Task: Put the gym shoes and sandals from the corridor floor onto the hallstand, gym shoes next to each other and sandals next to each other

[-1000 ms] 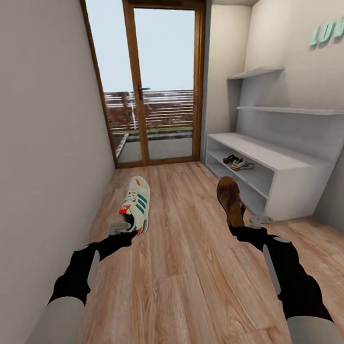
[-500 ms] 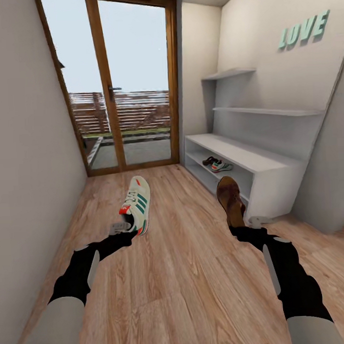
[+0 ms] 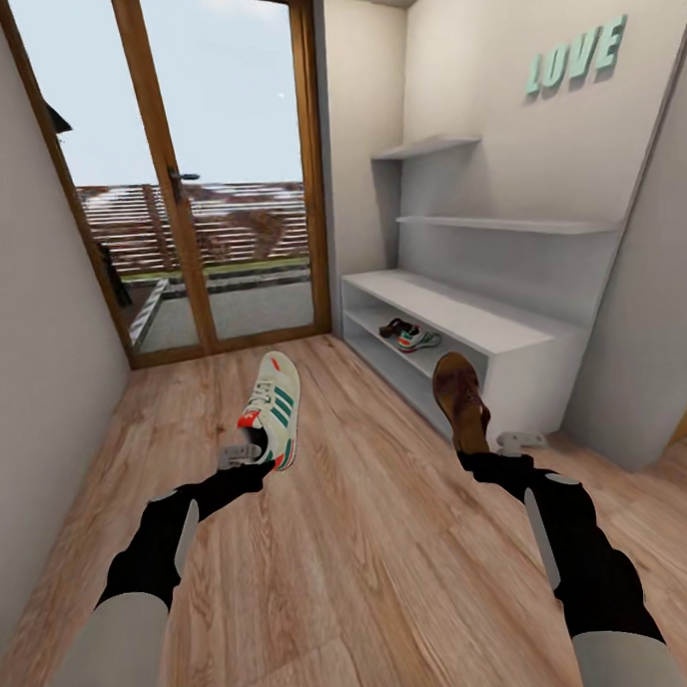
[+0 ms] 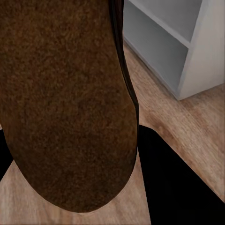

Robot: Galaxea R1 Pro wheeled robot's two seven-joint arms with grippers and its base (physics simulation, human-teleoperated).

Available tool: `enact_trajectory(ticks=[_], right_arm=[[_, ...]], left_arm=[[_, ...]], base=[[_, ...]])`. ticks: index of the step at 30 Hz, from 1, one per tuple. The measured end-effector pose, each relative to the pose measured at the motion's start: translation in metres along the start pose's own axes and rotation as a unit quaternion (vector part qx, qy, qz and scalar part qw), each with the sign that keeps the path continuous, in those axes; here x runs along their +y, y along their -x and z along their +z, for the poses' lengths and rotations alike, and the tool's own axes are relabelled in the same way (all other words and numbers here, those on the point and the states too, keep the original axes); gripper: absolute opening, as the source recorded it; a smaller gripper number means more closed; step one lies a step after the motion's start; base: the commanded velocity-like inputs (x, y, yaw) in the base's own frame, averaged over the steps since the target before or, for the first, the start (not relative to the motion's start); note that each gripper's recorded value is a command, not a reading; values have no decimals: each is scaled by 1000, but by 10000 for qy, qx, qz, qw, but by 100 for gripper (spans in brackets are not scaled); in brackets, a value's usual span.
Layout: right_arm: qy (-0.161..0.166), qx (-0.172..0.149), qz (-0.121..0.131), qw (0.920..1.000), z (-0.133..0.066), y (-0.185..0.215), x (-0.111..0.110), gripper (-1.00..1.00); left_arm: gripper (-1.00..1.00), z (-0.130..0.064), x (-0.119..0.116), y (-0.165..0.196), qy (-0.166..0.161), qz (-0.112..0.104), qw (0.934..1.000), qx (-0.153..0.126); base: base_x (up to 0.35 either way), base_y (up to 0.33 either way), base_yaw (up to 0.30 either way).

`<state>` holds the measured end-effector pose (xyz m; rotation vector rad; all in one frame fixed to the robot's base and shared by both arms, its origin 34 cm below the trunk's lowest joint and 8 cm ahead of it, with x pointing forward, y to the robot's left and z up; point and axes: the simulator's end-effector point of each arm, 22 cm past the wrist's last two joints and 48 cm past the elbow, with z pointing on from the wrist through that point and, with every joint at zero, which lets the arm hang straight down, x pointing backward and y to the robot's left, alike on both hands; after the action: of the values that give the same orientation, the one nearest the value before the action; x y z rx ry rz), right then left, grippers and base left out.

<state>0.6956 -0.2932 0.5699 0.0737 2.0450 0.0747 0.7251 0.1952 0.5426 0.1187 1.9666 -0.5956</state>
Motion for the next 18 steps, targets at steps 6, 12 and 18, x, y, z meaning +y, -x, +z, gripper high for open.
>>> enact_trajectory(ticks=[6, 12, 18], right_arm=[[-13, 7, -7, 10000, 0, -1, -1, -100], [8, 7, -7, 10000, 0, -1, 0, -100], [11, 0, -7, 10000, 0, 0, 0, -100]], left_arm=[[-100, 0, 0, 0, 2, 0, 10000, 1], [-100, 0, 0, 0, 1, -1, 10000, 1], [-100, 0, 0, 0, 2, 1, 10000, 1]], base=[[349, 0, -2], [349, 0, 0], [349, 0, 0]])
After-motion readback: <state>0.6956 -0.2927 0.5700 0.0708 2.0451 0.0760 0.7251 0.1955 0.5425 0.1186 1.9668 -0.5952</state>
